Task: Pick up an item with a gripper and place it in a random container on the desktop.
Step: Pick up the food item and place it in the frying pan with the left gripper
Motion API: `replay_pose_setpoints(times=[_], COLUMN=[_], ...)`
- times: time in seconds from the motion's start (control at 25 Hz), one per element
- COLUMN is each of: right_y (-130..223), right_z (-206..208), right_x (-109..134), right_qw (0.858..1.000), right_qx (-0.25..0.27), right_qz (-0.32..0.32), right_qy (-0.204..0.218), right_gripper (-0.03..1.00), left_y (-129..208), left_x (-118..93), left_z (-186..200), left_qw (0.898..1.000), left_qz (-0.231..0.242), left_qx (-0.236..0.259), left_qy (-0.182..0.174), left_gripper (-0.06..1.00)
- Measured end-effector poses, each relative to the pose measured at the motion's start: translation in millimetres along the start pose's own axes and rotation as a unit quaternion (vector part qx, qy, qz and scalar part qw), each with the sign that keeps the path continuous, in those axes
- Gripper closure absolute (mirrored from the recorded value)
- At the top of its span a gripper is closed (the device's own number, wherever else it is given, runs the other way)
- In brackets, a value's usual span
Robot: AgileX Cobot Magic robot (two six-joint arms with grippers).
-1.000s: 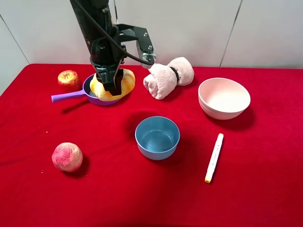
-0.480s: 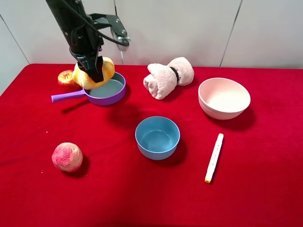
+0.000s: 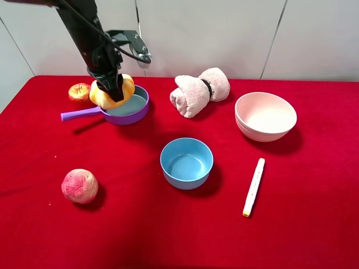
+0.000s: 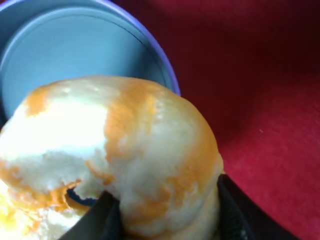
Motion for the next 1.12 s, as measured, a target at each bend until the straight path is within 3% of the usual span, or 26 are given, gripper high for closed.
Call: replay_pose_setpoints(times=[0.6, 1.12], right_y=[0, 0], right_z=[0, 0], right_x=[0, 0], right_qw=[1.000, 1.000], right_qx=[0.000, 0.000], right_qz=[0.000, 0.000], right_qy=[0.000, 0.000], right_gripper=[1.00, 1.00], left_y=[-10, -14], left_x=[26, 24], left_z=[-43, -45], left_qw=[0.999, 0.998], left_qz=[0.026, 0.043], left_qx=[-0.026, -0.045], left_qy=[-0.013, -0.003], left_gripper=[0.58, 0.58])
Point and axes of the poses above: a point on each arm's last joint axis where the gripper is mounted, z pointing back along that axis away from the gripper, x along the wrist's bending axis when the last joint is at zero, y = z × x, the point moved 5 cm from there along -z, pointing out along that axis toward the gripper, and after that the axes turned 11 degrees about z, right-handed, at the moved point
